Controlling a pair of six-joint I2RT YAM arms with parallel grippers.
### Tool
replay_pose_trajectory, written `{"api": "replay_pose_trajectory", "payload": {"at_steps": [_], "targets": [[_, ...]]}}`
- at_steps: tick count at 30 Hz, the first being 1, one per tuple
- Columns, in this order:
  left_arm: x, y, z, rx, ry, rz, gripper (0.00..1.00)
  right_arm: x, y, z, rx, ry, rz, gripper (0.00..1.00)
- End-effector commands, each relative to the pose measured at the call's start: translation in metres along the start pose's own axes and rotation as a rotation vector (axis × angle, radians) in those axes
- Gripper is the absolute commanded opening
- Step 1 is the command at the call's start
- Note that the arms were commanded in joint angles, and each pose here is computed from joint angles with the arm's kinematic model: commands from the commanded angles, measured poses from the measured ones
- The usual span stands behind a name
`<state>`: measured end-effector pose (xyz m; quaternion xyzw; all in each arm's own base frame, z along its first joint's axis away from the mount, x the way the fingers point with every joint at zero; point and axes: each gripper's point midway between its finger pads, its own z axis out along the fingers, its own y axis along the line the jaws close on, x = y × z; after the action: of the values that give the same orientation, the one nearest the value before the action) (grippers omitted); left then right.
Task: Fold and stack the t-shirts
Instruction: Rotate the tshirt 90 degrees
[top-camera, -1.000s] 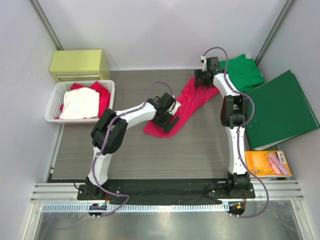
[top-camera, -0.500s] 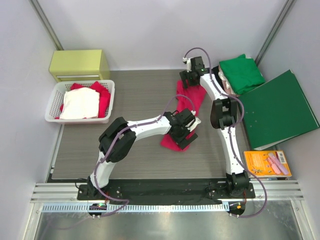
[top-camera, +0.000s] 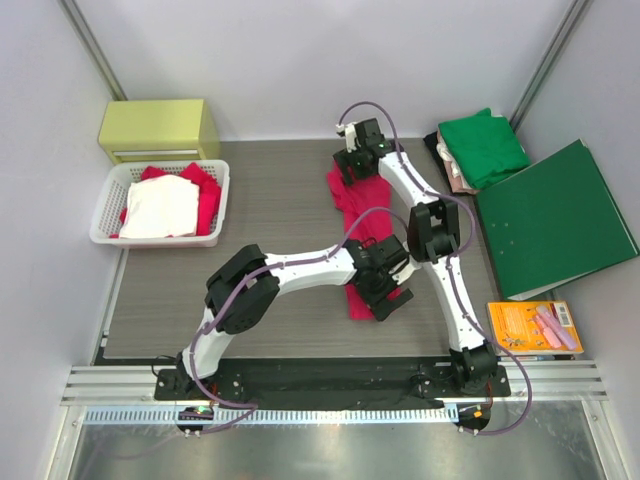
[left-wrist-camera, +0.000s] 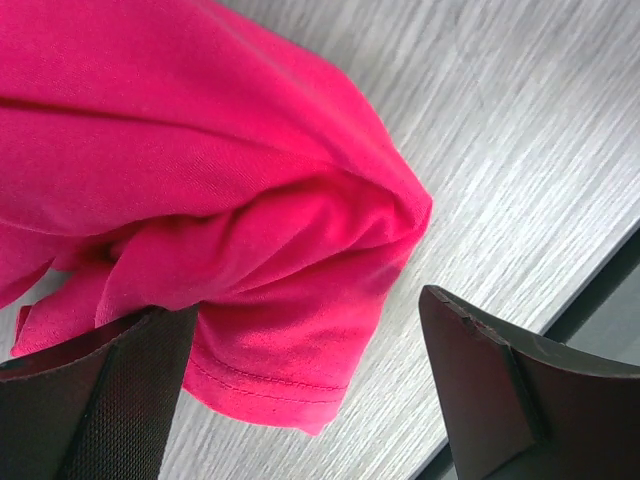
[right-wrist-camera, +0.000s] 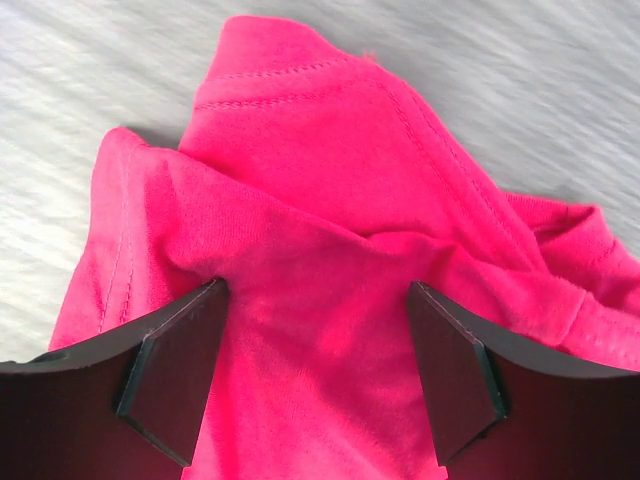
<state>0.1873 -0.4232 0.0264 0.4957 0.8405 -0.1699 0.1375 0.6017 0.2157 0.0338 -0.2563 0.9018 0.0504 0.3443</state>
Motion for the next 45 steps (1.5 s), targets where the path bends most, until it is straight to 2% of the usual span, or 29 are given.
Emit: {"api": "replay_pose_trajectory", "payload": {"at_steps": [1, 8, 13, 16, 17, 19, 20, 21, 23, 27, 30, 34, 36, 37, 38, 40, 41, 44, 45], "targets": [[0.052, -0.019, 0.013, 0.081, 0.183, -0.052, 0.92, 0.019, 0.039, 0.006, -0.073, 0.079, -0.055, 0.79], [0.056, -0.016, 0.015, 0.064, 0.182, -0.040, 0.92, 0.011, 0.031, -0.001, -0.024, 0.046, -0.054, 0.82], [0.052, -0.013, 0.010, 0.021, 0.156, -0.005, 0.92, -0.011, 0.013, -0.017, 0.069, -0.009, -0.047, 0.88], [0.050, -0.006, 0.004, -0.019, 0.132, 0.016, 0.92, -0.036, 0.000, -0.042, 0.137, -0.074, -0.053, 0.92], [0.052, 0.002, 0.004, -0.059, 0.122, 0.024, 0.92, -0.056, -0.006, -0.065, 0.161, -0.127, -0.051, 0.92], [0.046, 0.011, -0.005, -0.115, 0.079, 0.061, 0.92, -0.070, -0.011, -0.085, 0.192, -0.174, -0.047, 0.93], [0.042, 0.027, -0.008, -0.203, 0.052, 0.073, 0.92, -0.081, -0.013, -0.101, 0.203, -0.208, -0.045, 0.93], [0.036, 0.032, -0.015, -0.233, 0.027, 0.090, 0.93, -0.100, -0.016, -0.130, 0.217, -0.266, -0.037, 0.94], [0.023, 0.044, -0.026, -0.303, -0.014, 0.129, 0.93, -0.115, -0.019, -0.157, 0.231, -0.319, -0.023, 0.94], [-0.015, 0.073, -0.065, -0.437, -0.116, 0.180, 0.93, -0.150, -0.022, -0.234, 0.253, -0.457, 0.010, 0.95], [-0.051, 0.080, -0.106, -0.494, -0.222, 0.202, 0.93, -0.162, -0.018, -0.273, 0.248, -0.524, 0.027, 0.95], [-0.091, 0.085, -0.172, -0.595, -0.365, 0.215, 0.94, -0.175, -0.005, -0.357, 0.228, -0.670, 0.033, 0.95], [-0.107, 0.086, -0.210, -0.641, -0.438, 0.211, 0.94, -0.173, 0.003, -0.384, 0.202, -0.711, 0.035, 0.95], [-0.109, 0.093, -0.225, -0.693, -0.447, 0.221, 0.95, -0.164, 0.006, -0.384, 0.191, -0.696, 0.030, 0.95], [-0.113, 0.096, -0.246, -0.727, -0.493, 0.218, 0.95, -0.161, 0.007, -0.415, 0.191, -0.738, 0.021, 0.95], [-0.112, 0.113, -0.268, -0.777, -0.516, 0.198, 0.95, -0.137, 0.007, -0.413, 0.208, -0.692, -0.004, 0.95], [-0.110, 0.119, -0.285, -0.800, -0.550, 0.177, 0.95, -0.130, 0.006, -0.435, 0.224, -0.717, -0.013, 0.95], [-0.096, 0.161, -0.312, -0.897, -0.550, 0.102, 0.96, -0.086, 0.006, -0.422, 0.245, -0.632, -0.061, 0.95], [-0.085, 0.186, -0.329, -0.945, -0.552, 0.049, 0.96, -0.061, 0.008, -0.420, 0.245, -0.595, -0.072, 0.95]]}}
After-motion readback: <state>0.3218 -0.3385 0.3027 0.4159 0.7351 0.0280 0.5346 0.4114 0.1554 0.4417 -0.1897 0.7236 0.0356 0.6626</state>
